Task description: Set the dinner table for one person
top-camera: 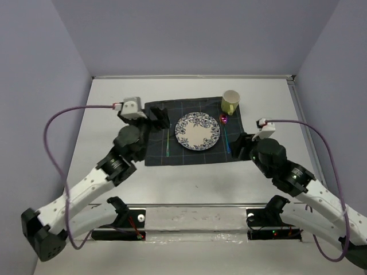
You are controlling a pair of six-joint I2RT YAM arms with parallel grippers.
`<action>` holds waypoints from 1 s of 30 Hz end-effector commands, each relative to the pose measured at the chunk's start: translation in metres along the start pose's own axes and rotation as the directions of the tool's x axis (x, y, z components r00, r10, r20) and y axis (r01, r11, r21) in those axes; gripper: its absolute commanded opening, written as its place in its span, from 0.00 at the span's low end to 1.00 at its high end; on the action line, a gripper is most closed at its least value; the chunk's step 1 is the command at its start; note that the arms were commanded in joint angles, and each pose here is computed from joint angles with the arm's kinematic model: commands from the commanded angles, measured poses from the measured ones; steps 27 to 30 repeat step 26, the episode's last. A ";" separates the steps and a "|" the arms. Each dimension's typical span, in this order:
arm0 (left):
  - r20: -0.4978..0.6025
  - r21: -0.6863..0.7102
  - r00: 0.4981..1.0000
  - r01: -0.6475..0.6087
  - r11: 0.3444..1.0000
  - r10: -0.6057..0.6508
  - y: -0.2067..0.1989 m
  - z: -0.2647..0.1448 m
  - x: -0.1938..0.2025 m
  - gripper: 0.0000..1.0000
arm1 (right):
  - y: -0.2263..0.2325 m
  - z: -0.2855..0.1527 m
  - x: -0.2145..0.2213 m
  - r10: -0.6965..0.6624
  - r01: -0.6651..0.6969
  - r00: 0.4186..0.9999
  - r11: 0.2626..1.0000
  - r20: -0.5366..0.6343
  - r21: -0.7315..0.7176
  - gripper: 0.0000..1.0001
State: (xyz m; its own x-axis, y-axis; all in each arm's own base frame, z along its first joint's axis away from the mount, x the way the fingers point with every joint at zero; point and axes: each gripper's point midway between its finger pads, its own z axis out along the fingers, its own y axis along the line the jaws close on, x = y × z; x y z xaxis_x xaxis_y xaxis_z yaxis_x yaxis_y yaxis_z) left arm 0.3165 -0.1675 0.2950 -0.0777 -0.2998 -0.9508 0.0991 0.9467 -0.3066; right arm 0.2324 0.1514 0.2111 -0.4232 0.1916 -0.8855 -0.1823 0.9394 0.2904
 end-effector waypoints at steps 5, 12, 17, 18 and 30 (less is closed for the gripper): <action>0.294 0.035 0.938 0.183 0.983 -0.185 0.044 -0.098 -0.124 0.99 | 0.012 -0.085 -0.130 0.089 -0.048 0.934 0.991 0.345 -0.126 1.00; 0.296 0.014 0.950 0.101 0.995 -0.101 0.062 -0.119 -0.130 0.99 | -0.016 -0.106 -0.160 0.026 -0.034 0.898 0.999 0.439 0.011 1.00; 0.279 0.076 0.955 0.086 0.993 -0.104 0.052 -0.121 -0.129 0.99 | -0.030 -0.138 -0.182 0.066 -0.082 0.856 0.997 0.513 0.009 1.00; 0.278 0.104 0.954 0.088 0.991 -0.114 0.047 -0.122 -0.130 0.99 | -0.031 -0.145 -0.185 0.078 -0.088 0.847 0.996 0.527 -0.006 1.00; 0.250 0.150 0.959 0.099 0.984 -0.134 0.034 -0.113 -0.117 0.99 | -0.043 -0.159 -0.186 0.101 -0.116 0.814 0.993 0.572 -0.011 1.00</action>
